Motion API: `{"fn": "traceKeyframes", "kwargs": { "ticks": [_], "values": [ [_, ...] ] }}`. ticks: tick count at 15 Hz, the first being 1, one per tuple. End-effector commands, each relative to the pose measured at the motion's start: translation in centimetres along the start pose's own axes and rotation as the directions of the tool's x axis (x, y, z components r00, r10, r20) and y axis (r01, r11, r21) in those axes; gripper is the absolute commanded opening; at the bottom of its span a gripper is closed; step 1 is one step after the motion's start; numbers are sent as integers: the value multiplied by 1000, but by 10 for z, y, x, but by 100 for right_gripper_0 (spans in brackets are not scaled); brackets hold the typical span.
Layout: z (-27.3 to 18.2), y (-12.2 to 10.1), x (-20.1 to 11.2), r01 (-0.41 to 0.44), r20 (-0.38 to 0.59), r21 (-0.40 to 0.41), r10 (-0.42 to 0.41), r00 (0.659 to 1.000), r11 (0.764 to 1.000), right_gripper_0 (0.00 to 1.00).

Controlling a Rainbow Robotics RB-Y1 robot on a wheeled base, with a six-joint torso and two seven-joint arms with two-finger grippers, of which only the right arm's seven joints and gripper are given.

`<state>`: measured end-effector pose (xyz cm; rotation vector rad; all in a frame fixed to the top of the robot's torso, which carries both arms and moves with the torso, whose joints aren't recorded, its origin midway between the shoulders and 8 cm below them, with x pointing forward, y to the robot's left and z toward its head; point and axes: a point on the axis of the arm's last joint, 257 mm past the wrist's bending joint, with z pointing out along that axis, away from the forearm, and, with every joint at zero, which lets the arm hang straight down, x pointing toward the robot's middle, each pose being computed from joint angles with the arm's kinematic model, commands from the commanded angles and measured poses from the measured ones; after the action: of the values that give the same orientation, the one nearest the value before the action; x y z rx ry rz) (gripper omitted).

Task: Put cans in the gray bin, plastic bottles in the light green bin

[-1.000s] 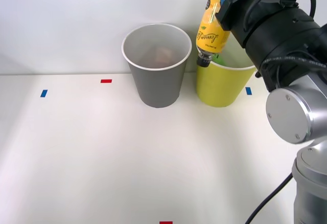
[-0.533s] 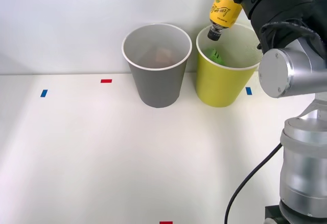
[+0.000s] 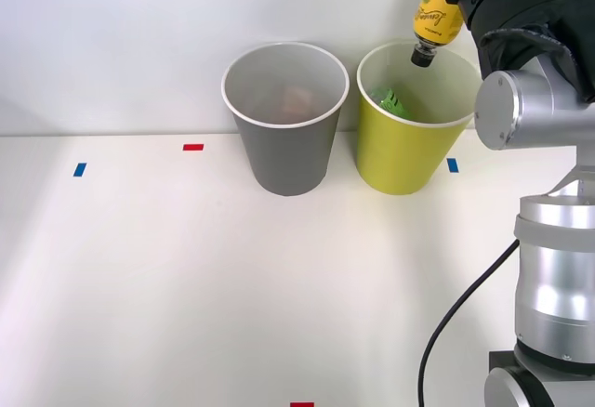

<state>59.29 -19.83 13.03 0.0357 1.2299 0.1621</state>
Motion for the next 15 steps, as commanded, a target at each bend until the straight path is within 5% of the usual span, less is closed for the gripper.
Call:
{"fn": "traceKeyframes", "kwargs": {
  "ticks": [1,8,9,11,15],
  "values": [
    [4,-11,6,65,-9,17,-65,998,998,0],
    [18,-14,21,102,24,21,-102,994,995,0],
    [18,-15,21,119,23,26,-120,993,993,14],
    [18,-18,21,148,22,39,-149,989,988,100],
    [18,-11,19,164,31,19,-164,986,986,100]
  ]
}}
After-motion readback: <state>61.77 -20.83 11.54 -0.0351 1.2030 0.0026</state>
